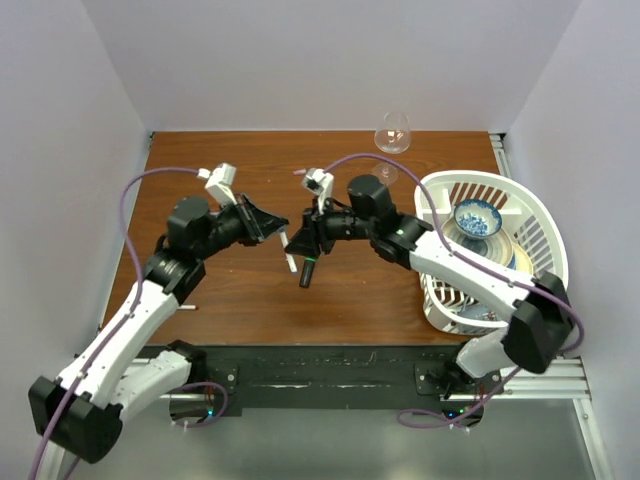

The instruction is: Insert the pens into the pen caps

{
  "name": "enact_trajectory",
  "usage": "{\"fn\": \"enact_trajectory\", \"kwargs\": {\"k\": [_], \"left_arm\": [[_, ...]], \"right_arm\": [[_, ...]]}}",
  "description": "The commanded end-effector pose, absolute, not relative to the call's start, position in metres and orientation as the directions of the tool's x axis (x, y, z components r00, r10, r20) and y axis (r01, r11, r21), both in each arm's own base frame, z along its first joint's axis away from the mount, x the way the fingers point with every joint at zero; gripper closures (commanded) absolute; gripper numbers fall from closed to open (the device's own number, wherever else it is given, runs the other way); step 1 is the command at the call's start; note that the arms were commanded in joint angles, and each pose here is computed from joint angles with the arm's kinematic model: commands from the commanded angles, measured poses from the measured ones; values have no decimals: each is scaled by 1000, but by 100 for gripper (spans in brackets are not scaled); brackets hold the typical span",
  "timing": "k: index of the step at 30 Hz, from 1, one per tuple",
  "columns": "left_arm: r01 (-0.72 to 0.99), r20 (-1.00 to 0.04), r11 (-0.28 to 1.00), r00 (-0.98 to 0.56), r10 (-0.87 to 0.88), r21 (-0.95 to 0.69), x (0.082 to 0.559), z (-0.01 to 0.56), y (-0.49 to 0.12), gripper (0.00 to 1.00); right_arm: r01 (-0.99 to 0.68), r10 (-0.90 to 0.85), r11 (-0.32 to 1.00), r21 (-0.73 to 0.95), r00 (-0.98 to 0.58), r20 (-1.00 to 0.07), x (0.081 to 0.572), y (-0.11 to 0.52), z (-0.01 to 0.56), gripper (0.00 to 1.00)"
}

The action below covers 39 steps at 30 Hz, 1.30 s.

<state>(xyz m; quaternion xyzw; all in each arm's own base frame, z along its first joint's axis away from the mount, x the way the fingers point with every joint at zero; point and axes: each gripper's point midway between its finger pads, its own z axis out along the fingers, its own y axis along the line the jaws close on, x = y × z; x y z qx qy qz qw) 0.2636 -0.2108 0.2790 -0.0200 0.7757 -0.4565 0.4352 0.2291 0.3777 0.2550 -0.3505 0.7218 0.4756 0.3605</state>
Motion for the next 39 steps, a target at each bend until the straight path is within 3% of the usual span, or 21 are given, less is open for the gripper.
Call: {"fn": "enact_trajectory", "kwargs": {"k": [1, 7, 11, 26, 39], "left_arm": [[325, -641, 649, -692, -333, -688, 267, 270, -215, 100], [237, -694, 788, -652, -304, -568, 313, 242, -200, 100], [162, -676, 841, -680, -284, -516, 334, 197, -196, 100], [13, -552, 933, -809, -202, -361, 366, 66, -191, 100], [-34, -522, 929, -819, -237, -369, 365, 63, -190, 55]], "right_arm": [[-831, -8, 365, 420, -454, -891, 233, 354, 278, 55], [-786, 37, 403, 468, -497, -867, 202, 317, 277, 35], [-766, 47, 463, 446, -481, -876, 199, 299, 282, 16], [-739, 25, 525, 422, -482, -876, 202, 286, 270, 13], [-735, 32, 542, 408, -467, -884, 202, 281, 274, 13]]}}
